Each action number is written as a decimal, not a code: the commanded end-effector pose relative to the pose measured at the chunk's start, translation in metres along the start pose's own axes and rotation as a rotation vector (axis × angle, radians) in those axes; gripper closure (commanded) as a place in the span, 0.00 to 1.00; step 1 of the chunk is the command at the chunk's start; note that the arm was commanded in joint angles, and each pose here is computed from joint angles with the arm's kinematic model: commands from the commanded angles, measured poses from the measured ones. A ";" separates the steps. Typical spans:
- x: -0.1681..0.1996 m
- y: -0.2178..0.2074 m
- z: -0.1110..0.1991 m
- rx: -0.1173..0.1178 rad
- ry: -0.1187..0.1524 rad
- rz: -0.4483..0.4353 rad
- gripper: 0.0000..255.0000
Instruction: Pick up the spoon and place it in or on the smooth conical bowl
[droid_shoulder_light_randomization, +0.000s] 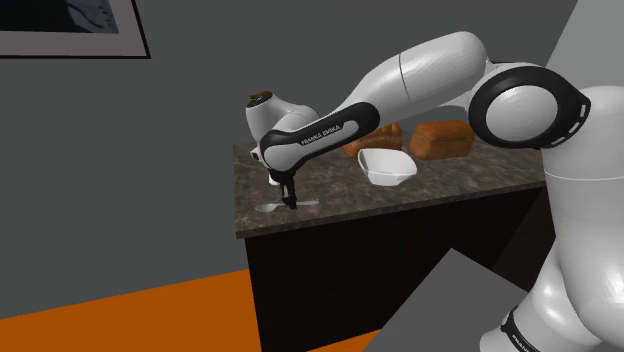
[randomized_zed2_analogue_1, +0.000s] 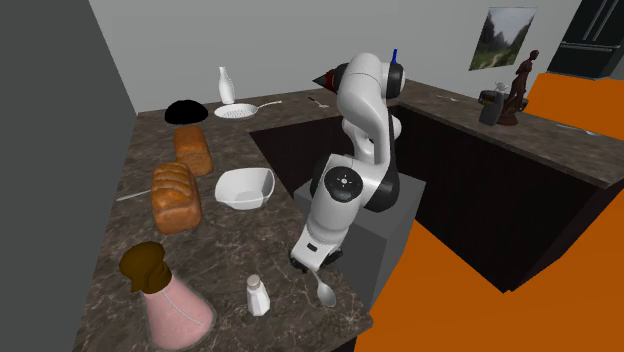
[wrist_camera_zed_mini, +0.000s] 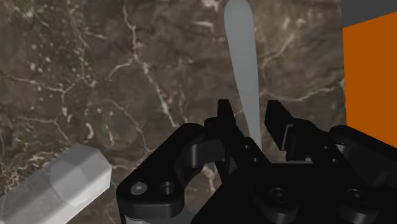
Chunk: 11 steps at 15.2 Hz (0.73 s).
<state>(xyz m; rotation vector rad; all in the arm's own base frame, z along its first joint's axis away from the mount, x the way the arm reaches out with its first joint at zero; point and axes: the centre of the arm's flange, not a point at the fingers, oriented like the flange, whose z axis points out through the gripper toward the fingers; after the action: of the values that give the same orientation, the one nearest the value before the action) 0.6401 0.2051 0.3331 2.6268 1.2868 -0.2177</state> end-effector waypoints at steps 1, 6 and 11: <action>0.000 0.000 0.000 0.000 0.000 0.000 1.00; 0.000 0.000 0.000 0.000 0.000 0.000 1.00; -0.004 0.002 -0.015 0.000 0.000 0.000 1.00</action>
<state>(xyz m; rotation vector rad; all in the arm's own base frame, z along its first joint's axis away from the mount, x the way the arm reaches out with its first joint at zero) 0.6405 0.2054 0.3439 2.6267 1.2867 -0.2175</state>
